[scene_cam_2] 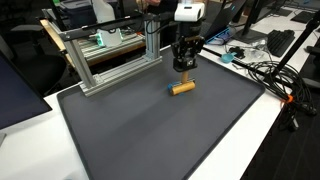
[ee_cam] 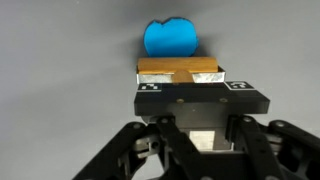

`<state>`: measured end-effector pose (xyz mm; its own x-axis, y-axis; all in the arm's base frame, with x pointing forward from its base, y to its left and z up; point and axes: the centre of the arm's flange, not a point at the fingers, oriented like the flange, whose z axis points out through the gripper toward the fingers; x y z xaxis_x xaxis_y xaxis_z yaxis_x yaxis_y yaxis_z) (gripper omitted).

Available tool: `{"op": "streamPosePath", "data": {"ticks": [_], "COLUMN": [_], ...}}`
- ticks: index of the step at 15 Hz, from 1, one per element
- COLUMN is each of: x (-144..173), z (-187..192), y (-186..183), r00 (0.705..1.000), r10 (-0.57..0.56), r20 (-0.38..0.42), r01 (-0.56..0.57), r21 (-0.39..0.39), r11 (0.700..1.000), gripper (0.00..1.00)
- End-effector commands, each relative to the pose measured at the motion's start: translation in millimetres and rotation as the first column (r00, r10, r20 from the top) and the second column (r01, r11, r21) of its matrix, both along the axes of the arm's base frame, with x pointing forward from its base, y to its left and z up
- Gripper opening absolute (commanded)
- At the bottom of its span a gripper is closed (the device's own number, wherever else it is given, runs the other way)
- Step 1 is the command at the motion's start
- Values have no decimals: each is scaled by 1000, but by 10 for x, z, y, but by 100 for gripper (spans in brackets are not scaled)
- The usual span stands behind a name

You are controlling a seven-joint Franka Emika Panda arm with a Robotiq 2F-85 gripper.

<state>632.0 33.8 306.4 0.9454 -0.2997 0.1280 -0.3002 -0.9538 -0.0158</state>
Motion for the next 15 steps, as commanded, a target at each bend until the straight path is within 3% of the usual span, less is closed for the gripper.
{"op": "streamPosePath", "data": {"ticks": [1,7,15], "x": [54,23,-294], "z": [-514,-214,592], "y": [5,-141,-277], "r00": [1000,998,998], "r10": [8,54,47], "r20": [-7,-19,28], "r01": [-8,-54,-46], "r21": [8,26,-47], "r11": [1000,998,998], "gripper": [22,22,22]}}
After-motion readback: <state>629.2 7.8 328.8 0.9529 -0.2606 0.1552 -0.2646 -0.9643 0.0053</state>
